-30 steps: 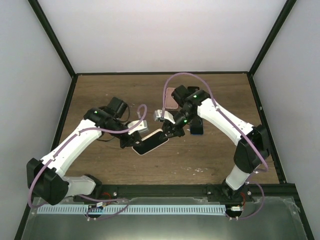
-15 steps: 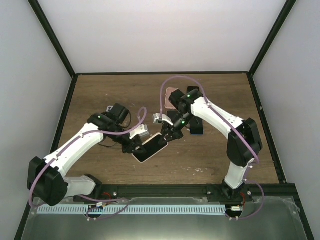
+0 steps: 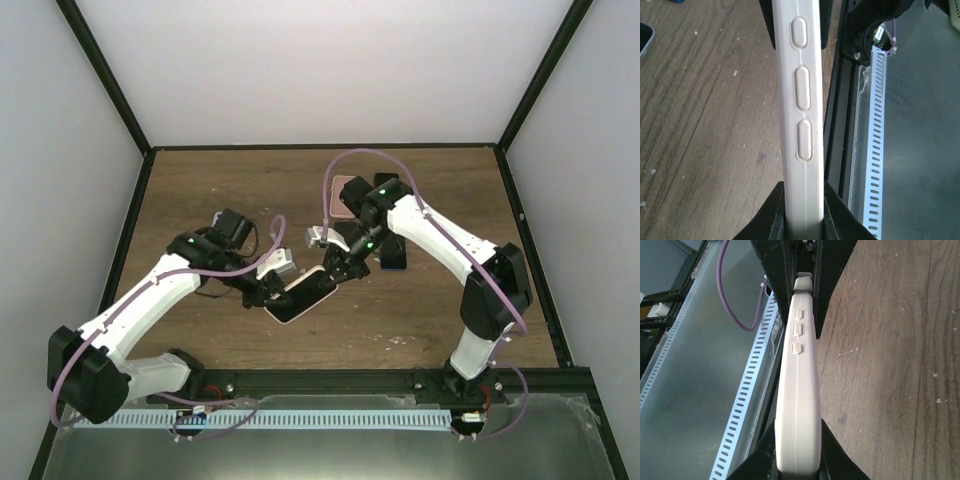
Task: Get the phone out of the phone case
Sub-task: Adjust the phone.
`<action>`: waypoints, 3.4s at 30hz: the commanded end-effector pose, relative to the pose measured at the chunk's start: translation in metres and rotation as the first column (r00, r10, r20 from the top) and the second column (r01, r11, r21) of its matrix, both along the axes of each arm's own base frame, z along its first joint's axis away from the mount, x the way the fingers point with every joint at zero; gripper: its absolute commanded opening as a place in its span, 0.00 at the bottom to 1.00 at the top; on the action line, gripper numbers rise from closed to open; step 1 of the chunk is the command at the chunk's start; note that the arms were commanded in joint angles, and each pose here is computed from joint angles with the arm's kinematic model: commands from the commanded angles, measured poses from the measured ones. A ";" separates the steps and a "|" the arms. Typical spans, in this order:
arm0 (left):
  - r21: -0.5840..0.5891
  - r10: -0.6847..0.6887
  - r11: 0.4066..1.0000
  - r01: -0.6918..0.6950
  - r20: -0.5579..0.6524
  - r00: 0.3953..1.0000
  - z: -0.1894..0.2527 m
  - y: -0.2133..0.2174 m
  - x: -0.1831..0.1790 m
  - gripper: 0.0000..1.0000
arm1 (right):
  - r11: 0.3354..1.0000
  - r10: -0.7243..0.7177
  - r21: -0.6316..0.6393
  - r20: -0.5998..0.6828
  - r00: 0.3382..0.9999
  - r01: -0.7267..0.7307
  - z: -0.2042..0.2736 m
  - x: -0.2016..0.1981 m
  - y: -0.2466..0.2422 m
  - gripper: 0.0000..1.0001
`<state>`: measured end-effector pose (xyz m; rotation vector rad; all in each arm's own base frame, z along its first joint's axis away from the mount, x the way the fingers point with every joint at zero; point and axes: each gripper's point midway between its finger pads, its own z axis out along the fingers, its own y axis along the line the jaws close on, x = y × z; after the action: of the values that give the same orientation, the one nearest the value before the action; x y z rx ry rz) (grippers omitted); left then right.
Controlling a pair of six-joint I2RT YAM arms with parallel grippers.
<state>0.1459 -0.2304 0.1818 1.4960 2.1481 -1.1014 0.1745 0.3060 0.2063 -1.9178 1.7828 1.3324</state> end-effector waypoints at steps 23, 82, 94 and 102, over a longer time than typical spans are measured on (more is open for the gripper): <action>-0.249 -0.083 0.964 0.095 0.061 0.995 0.032 -0.009 -0.020 0.00 | 0.991 -0.064 0.113 -0.039 0.997 0.068 0.037 -0.007 -0.001 0.01; -0.661 0.286 0.665 -0.348 -0.206 0.936 0.154 -0.018 0.095 0.00 | 0.795 -0.305 0.379 -0.426 0.852 0.474 0.162 0.103 0.010 0.60; -0.660 0.285 0.661 -0.357 -0.220 0.933 0.146 -0.017 0.093 0.00 | 0.795 -0.287 0.364 -0.479 0.830 0.485 0.162 0.110 0.024 0.36; -0.651 0.276 0.670 -0.356 -0.227 0.934 0.141 -0.020 0.093 0.00 | 0.804 -0.278 0.357 -0.483 0.830 0.476 0.158 0.109 0.029 0.24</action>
<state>0.2420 -0.2494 0.3102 0.6423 1.7334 -1.6434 0.2846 0.3286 0.3575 -0.9741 1.7055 1.8757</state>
